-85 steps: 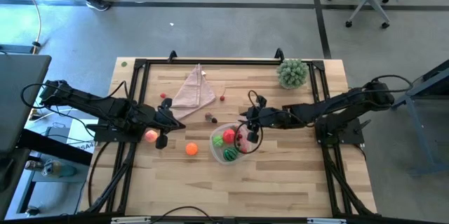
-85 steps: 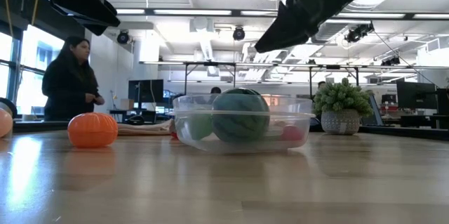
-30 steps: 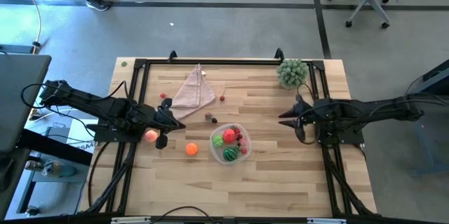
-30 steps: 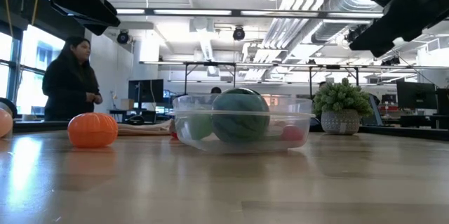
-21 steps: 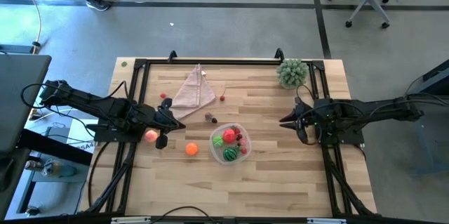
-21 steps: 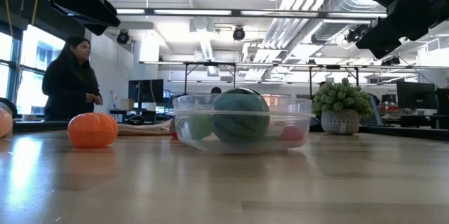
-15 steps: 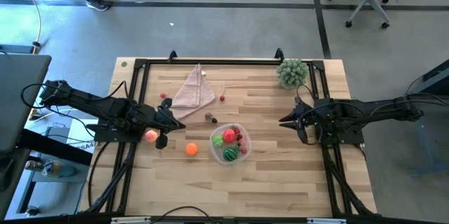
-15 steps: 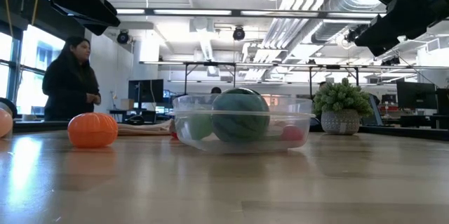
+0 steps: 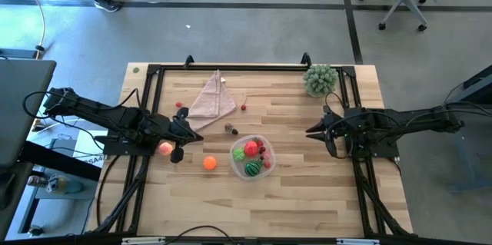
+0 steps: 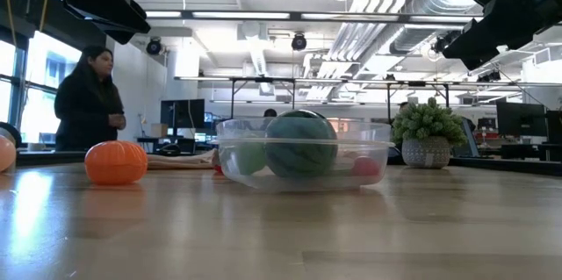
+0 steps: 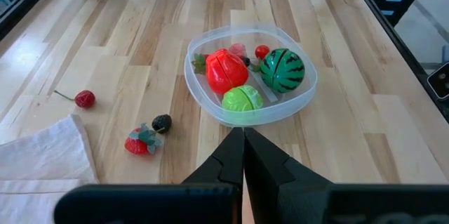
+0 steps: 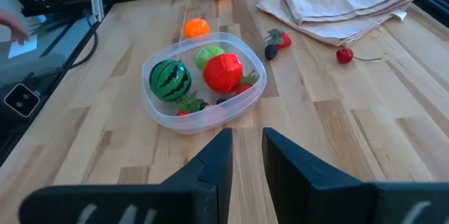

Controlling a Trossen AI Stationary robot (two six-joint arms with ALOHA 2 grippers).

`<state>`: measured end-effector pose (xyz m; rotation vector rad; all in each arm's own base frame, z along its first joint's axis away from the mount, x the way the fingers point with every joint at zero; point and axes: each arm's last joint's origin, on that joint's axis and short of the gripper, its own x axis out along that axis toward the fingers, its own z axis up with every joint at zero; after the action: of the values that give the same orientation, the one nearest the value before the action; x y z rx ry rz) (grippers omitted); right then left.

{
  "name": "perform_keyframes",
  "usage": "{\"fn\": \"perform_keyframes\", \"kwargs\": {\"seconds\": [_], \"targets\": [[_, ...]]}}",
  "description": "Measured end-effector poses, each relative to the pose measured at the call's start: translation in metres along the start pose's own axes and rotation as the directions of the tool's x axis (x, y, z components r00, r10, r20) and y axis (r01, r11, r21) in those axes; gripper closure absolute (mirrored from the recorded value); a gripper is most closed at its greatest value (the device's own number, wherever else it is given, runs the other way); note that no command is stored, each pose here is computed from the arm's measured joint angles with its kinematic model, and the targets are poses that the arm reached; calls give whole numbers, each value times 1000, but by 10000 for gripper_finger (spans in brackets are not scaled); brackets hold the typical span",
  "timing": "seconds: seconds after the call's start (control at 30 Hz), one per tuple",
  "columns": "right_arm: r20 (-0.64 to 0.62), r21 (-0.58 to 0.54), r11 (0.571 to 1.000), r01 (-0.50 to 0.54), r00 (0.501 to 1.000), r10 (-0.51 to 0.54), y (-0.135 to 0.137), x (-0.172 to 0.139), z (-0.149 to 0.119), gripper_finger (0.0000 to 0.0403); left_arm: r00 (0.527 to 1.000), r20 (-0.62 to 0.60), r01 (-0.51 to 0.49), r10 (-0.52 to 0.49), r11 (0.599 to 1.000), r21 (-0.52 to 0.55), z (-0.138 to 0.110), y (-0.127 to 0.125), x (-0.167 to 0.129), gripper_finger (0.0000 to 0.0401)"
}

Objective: Pick and placing Produce into tupperware
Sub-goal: Put the right cherry into the transparent bin

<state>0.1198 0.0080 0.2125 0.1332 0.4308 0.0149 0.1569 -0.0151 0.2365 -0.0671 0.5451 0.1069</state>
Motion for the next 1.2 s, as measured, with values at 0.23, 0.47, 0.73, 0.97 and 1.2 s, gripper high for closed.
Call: {"fn": "perform_keyframes", "kwargs": {"seconds": [0.23, 0.47, 0.73, 0.97, 1.2], "targets": [[-5, 23, 1000, 0, 1000, 0, 0, 0, 0, 335, 1000, 0, 0, 0, 1000, 0, 0, 0, 0, 400], [-5, 27, 1000, 0, 1000, 0, 0, 0, 0, 335, 1000, 7, 1, -1, 1000, 6, 1, 0, 0, 400], [-5, 26, 1000, 0, 1000, 0, 0, 0, 0, 335, 996, 91, -10, -3, 990, 143, 9, -1, -1, 400], [-5, 26, 1000, 0, 1000, 0, 0, 0, -1, 335, 985, 173, -11, -10, 993, 121, 17, -2, 0, 400], [-7, 26, 1000, 0, 1000, 0, 0, 0, -1, 335, 975, 223, 3, -16, 998, 59, 22, -3, -1, 400]]}}
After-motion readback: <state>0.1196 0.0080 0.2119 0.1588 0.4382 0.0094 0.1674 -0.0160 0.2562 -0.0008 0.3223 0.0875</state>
